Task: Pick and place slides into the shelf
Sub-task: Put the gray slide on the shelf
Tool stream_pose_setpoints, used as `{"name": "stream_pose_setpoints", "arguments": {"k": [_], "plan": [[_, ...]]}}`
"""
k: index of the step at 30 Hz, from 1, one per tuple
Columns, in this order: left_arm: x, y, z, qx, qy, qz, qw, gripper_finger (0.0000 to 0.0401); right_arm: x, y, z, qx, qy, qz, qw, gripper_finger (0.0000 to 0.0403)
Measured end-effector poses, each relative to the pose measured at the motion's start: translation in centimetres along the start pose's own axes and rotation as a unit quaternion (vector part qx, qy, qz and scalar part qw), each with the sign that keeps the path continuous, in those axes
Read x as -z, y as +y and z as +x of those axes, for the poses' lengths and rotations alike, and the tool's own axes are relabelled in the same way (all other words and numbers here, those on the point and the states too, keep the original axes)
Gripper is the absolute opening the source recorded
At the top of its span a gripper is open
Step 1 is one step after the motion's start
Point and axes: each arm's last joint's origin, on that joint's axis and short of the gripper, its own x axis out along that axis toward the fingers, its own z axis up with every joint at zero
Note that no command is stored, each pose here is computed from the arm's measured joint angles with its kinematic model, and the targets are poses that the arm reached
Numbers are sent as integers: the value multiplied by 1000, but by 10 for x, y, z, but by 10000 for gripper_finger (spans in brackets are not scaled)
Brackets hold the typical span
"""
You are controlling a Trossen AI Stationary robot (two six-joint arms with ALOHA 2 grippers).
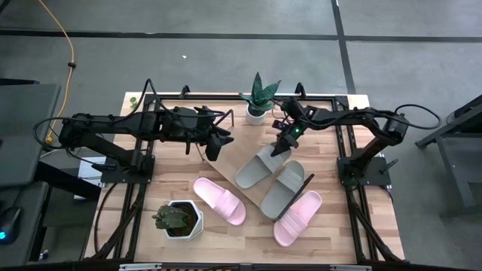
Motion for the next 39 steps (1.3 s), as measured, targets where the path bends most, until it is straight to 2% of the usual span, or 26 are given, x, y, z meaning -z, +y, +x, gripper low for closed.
{"name": "stream_pose_setpoints", "arguments": {"k": [14, 35, 39], "plan": [[0, 0, 0, 0, 0, 0, 1000, 136, -1, 3, 8, 10, 1, -20, 1000, 0], [0, -1, 0, 12, 8, -7, 1000, 136, -2, 6, 8, -33, 13, -23, 999, 0], [1, -1, 0, 17, 12, -13, 1000, 136, -12, 15, 9, -44, 14, -42, 998, 0]]}}
